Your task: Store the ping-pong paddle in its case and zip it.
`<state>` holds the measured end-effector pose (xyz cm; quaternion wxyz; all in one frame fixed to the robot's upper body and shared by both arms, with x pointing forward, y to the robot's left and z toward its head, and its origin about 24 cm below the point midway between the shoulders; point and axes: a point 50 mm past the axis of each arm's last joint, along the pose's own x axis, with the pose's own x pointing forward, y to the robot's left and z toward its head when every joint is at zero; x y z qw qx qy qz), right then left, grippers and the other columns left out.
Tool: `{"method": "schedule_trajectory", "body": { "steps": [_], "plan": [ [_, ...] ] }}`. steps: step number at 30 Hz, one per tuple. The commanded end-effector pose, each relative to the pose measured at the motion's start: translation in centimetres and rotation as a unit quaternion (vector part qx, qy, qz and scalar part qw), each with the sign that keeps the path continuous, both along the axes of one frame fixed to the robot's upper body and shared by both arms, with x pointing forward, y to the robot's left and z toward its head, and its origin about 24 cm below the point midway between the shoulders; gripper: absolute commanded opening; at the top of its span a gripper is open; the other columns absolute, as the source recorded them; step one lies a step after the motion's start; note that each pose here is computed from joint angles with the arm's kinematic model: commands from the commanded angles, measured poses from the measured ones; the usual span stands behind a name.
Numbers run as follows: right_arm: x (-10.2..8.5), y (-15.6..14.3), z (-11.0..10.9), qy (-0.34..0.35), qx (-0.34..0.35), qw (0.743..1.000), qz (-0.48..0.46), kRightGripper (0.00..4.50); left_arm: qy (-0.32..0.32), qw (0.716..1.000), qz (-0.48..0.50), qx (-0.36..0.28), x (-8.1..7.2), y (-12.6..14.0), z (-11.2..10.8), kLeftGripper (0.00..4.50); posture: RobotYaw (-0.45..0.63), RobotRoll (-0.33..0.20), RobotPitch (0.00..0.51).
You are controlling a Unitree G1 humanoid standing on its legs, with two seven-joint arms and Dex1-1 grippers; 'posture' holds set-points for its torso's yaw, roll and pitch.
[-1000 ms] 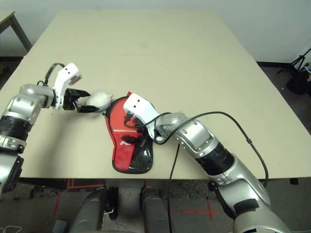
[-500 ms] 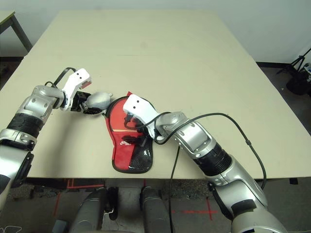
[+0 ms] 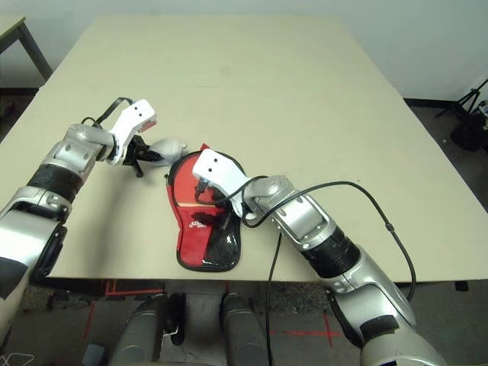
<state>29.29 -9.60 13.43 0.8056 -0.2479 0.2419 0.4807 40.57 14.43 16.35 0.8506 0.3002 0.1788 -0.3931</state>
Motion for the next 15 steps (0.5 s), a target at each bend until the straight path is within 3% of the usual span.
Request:
{"method": "schedule_trajectory", "body": {
  "steps": [1,9,15],
  "plan": [
    [-0.3,-0.3,-1.4,0.028,-0.014,0.999,-0.009,4.5,-0.047,0.999,0.021,-0.016,0.7,-1.1,0.6,0.13,0.0,0.0,0.208],
    [-0.5,-0.2,-1.7,0.034,-0.014,0.999,-0.006,4.5,-0.154,0.983,0.087,-0.057,1.8,-4.2,2.6,0.13,0.0,0.0,0.219],
    [-0.6,-0.1,-1.8,0.036,-0.013,0.999,-0.004,4.5,-0.186,0.975,0.075,-0.092,1.7,-7.6,3.5,0.13,-0.02,0.0,0.224]
  ]
}}
